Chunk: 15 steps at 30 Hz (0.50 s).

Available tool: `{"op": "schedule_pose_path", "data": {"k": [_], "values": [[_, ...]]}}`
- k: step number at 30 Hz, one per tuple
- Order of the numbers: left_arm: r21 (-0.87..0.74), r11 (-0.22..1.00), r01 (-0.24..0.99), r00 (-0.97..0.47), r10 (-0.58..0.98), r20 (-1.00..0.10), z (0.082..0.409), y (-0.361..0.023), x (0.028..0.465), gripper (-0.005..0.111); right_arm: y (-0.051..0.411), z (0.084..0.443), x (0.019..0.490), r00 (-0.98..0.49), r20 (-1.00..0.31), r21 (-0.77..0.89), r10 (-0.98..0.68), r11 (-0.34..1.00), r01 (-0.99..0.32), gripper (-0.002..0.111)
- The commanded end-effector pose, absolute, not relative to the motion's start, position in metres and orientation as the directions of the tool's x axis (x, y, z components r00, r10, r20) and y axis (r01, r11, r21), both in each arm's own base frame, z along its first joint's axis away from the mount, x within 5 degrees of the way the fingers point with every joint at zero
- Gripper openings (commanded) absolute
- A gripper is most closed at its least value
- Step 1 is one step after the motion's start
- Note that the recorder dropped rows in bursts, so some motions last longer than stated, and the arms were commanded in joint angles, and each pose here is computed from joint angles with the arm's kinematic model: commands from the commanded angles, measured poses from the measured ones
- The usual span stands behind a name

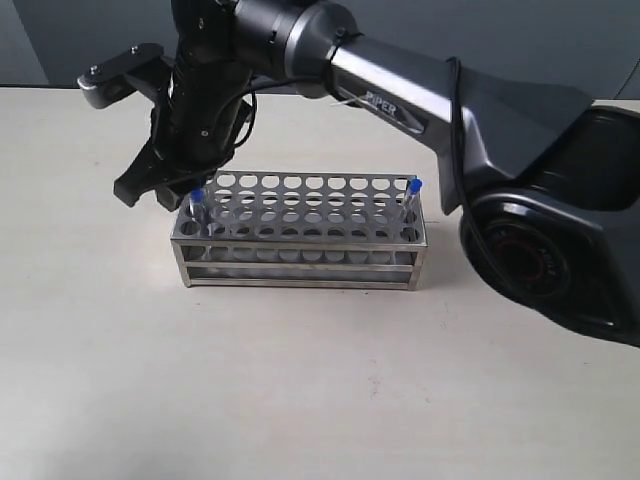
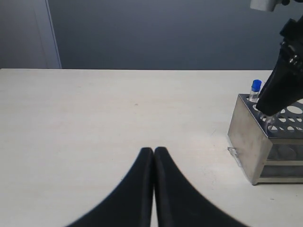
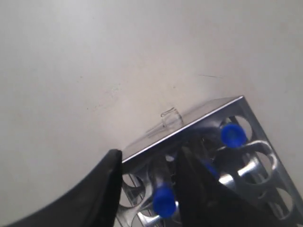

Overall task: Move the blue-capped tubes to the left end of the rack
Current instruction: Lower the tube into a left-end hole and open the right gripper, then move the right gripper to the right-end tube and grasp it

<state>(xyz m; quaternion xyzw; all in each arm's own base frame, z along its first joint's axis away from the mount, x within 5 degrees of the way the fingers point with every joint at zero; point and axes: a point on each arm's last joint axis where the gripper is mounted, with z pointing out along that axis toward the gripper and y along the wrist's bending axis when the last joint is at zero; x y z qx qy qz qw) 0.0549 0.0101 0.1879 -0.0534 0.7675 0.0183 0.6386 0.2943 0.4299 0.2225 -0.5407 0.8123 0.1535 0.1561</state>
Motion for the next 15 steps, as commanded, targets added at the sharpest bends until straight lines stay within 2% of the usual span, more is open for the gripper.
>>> {"op": "schedule_pose_path", "data": {"k": [1, 10, 15], "values": [[-0.043, 0.994, -0.097, -0.167, -0.058, -0.984, 0.190, 0.010, 0.055, 0.001, 0.417, 0.258, 0.295, -0.378, -0.451, 0.015, -0.809, 0.416, -0.909, 0.037], [-0.043, 0.994, -0.097, -0.167, -0.058, -0.984, 0.190, 0.010, 0.055, 0.001, 0.379, 0.311, 0.311, -0.438, -0.491, -0.104, -0.753, 0.550, -0.828, 0.037], [-0.043, 0.994, -0.097, -0.167, -0.058, -0.984, 0.190, 0.010, 0.055, 0.001, 0.345, 0.323, 0.333, -0.521, -0.499, -0.105, -0.692, 0.645, -0.757, 0.037]]}}
